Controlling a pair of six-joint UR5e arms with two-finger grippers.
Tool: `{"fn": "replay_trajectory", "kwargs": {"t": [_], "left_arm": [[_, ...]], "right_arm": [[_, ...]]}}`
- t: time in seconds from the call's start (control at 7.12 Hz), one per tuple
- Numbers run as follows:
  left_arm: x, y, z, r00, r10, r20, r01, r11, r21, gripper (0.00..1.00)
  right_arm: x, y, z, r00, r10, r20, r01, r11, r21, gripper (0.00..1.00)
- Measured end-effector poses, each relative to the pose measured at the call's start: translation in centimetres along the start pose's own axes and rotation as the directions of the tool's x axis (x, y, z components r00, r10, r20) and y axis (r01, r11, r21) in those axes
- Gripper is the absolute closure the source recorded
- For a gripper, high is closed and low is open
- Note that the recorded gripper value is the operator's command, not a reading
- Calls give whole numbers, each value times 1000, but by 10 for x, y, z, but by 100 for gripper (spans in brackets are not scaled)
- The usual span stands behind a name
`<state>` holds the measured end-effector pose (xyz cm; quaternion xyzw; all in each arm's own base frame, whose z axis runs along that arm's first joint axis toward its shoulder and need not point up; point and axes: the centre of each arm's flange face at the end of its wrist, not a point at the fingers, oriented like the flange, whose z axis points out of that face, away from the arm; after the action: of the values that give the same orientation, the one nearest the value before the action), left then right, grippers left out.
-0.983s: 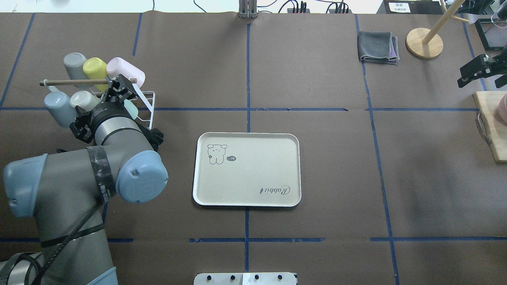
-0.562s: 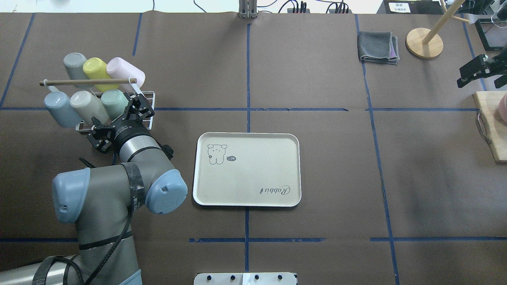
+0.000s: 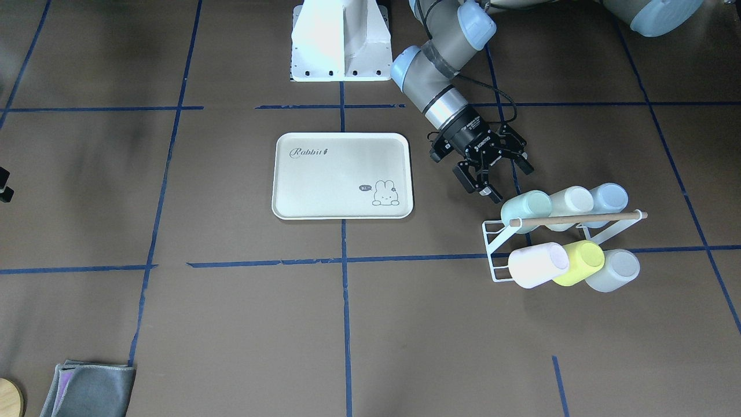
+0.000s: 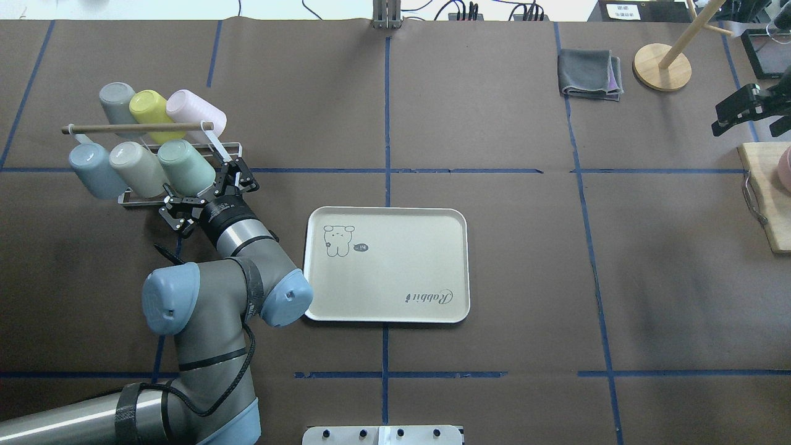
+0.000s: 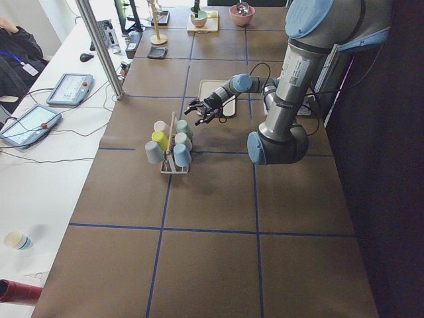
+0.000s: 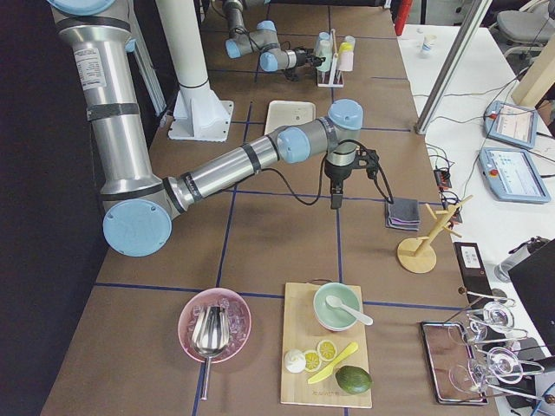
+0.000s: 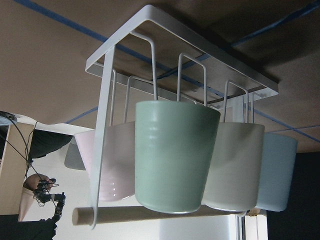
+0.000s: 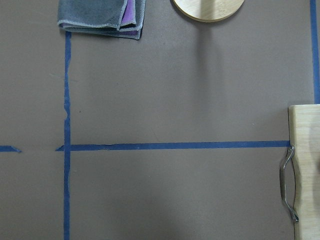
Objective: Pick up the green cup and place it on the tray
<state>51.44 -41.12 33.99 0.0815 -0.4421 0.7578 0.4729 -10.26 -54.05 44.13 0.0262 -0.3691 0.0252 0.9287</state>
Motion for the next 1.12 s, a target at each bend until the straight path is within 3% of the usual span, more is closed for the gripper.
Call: {"fn": "replay_trajectory", "kwargs": {"t": [1.12], "left_arm": [[0,-27,47,1000,14,-20,-15,998,-61,2]], "right_arm": [[-2,-1,-2,1000,3,2,-3,1000,4,0]]}}
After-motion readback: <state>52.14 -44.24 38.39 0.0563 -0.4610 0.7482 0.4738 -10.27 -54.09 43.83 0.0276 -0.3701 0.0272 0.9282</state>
